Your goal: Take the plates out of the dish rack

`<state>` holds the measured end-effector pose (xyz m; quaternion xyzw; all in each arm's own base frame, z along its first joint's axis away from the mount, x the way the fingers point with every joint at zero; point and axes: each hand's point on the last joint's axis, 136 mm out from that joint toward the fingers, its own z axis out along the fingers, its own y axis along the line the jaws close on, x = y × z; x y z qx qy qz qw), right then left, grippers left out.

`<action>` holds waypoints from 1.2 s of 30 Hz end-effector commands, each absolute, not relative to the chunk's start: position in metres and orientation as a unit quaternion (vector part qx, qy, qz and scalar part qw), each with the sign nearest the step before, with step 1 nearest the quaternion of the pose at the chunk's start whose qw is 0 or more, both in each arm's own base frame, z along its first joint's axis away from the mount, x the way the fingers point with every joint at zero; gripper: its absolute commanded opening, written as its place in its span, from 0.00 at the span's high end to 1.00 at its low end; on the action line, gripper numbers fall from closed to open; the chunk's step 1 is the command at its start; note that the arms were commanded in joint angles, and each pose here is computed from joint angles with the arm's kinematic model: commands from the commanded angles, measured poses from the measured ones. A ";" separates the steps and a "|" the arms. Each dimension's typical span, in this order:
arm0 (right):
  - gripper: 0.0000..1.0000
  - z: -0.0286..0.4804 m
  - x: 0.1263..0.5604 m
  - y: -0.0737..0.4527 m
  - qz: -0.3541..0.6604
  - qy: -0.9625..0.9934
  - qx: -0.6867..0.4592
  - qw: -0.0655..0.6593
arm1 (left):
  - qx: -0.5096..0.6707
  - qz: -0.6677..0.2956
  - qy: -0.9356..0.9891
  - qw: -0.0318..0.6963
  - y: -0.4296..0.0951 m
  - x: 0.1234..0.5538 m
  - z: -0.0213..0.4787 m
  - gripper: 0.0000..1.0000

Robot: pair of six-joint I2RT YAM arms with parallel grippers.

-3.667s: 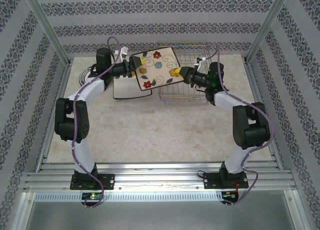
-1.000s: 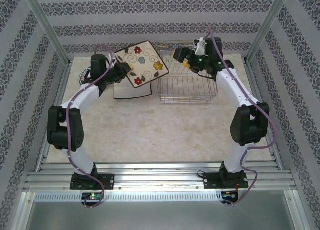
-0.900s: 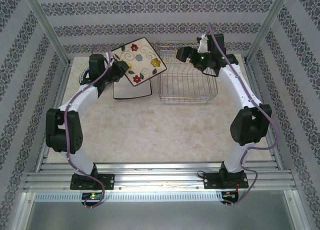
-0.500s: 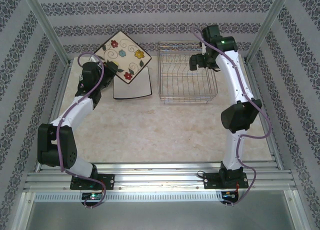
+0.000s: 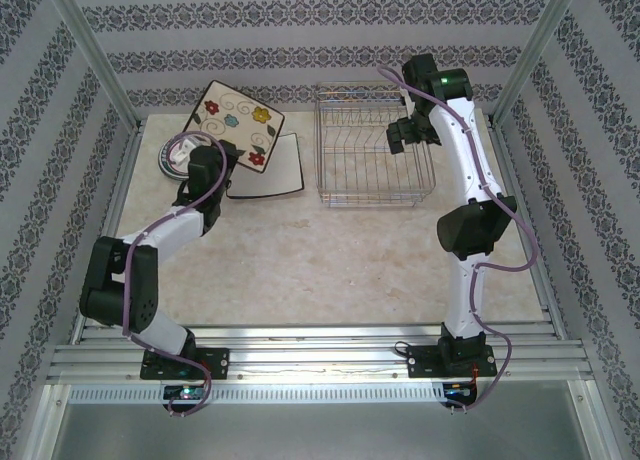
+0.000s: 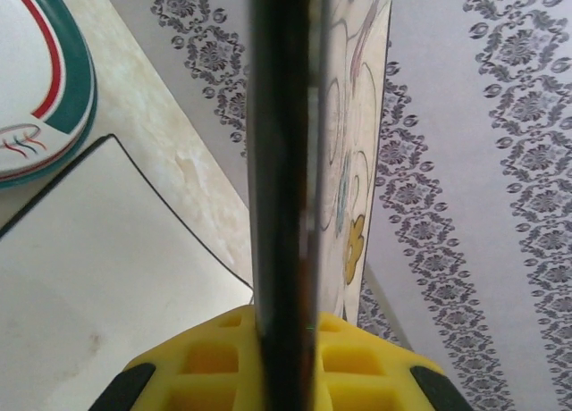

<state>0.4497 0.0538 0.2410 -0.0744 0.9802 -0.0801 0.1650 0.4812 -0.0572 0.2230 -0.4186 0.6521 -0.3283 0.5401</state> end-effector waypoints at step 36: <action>0.02 0.225 0.421 0.067 -0.092 0.978 -0.119 0.144 | -0.532 -0.434 0.420 0.593 -0.107 0.480 0.176 1.00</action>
